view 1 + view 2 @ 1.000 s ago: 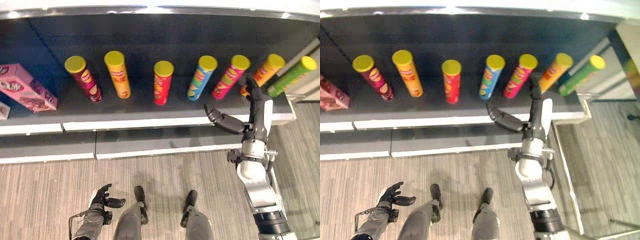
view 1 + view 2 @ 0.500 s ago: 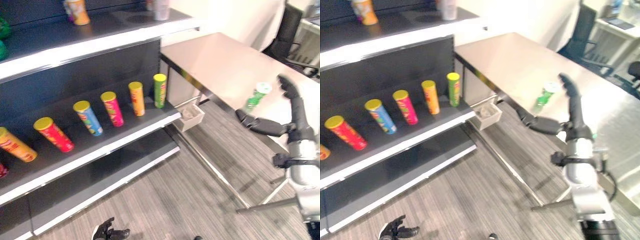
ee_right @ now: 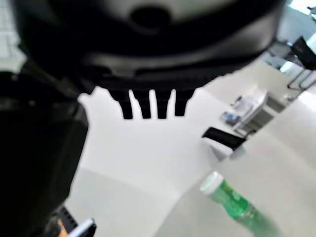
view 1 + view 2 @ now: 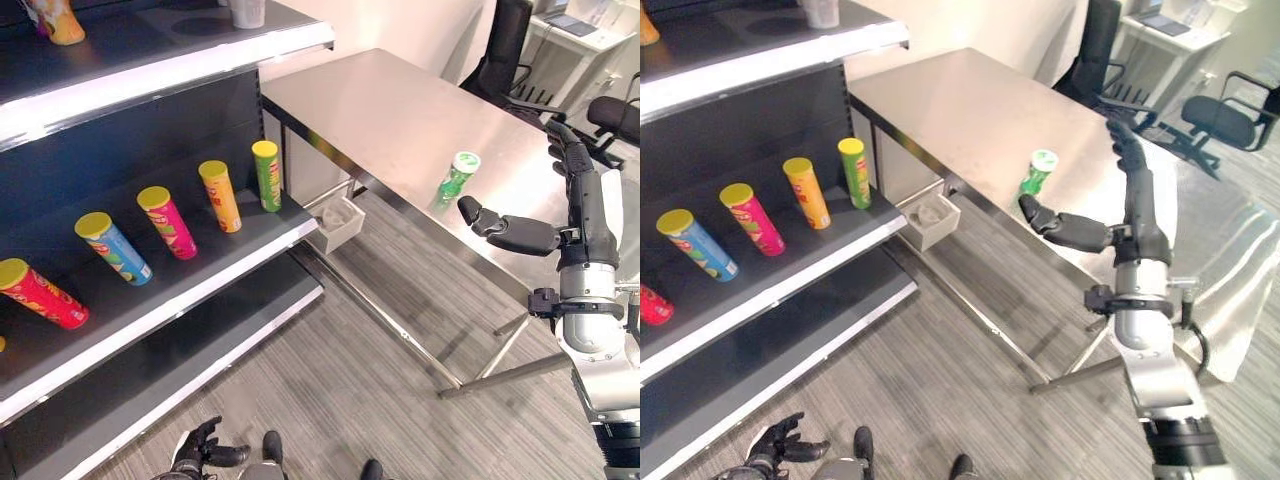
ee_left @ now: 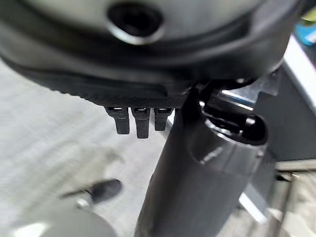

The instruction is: Put the goods on the table back onto the shelves and tidy them up.

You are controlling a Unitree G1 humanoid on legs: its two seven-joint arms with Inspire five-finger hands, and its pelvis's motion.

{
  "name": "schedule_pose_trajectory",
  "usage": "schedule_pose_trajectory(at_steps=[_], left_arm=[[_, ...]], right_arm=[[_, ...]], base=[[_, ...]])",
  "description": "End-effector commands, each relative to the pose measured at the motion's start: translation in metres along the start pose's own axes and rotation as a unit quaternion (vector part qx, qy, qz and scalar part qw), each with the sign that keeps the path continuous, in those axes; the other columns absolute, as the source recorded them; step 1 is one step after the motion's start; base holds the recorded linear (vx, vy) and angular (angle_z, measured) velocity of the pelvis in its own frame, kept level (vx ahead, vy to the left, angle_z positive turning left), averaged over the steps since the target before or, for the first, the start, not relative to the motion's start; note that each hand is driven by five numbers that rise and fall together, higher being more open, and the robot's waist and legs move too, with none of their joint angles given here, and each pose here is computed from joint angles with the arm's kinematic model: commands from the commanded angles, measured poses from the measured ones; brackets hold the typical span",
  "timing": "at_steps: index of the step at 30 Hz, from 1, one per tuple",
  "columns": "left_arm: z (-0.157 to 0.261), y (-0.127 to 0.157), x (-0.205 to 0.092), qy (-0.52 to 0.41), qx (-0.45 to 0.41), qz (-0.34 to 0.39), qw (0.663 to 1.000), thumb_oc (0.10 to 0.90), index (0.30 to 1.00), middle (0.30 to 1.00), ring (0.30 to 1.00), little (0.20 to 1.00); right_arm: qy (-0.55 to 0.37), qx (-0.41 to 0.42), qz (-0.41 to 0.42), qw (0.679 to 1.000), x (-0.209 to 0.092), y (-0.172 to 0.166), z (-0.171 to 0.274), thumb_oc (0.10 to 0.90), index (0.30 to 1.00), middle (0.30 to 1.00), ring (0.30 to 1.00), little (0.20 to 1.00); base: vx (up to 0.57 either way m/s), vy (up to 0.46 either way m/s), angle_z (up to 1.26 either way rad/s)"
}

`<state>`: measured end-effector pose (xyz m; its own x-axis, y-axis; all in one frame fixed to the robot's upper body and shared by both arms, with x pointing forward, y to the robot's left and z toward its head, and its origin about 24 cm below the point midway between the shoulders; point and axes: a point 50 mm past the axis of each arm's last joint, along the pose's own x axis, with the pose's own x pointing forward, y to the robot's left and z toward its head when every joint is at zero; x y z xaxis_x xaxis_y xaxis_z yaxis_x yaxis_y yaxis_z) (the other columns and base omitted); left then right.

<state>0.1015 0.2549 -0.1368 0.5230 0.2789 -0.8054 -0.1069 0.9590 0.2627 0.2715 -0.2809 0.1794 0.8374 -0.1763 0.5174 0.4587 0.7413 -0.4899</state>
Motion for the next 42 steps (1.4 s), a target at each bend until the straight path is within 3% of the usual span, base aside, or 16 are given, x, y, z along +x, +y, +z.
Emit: schedule_pose_trajectory(at_steps=[1,17,22,31,42], left_arm=[[0.036,0.001,0.007,-0.068,0.042,0.001,0.997,0.8,0.9,0.9,0.9,0.9],[0.054,0.013,0.009,-0.096,0.075,0.012,0.992,0.8,0.9,0.9,0.9,0.9],[0.048,0.003,0.006,-0.093,0.074,-0.013,0.993,0.8,0.9,0.9,0.9,0.9],[0.04,-0.006,0.004,-0.081,0.062,-0.029,0.994,0.8,0.9,0.9,0.9,0.9],[0.03,0.002,0.002,-0.069,0.063,-0.018,0.995,0.8,0.9,0.9,0.9,0.9]], right_arm=[[-0.135,-0.02,-0.081,0.987,0.038,-0.038,0.054,0.8,0.9,0.9,0.9,0.9],[-0.068,-0.071,-0.146,0.984,0.019,-0.077,0.026,0.8,0.9,0.9,0.9,0.9],[-0.044,-0.082,-0.144,0.985,0.014,-0.087,0.017,0.8,0.9,0.9,0.9,0.9],[-0.006,-0.068,-0.105,0.992,0.008,-0.08,0.0,0.8,0.9,0.9,0.9,0.9],[0.013,-0.08,-0.086,0.993,0.01,-0.069,-0.01,0.8,0.9,0.9,0.9,0.9]], base=[[0.18,0.157,-0.02],[0.15,-0.079,0.22],[0.19,-0.254,0.52],[0.06,-0.085,0.27],[0.02,-0.001,0.02]])
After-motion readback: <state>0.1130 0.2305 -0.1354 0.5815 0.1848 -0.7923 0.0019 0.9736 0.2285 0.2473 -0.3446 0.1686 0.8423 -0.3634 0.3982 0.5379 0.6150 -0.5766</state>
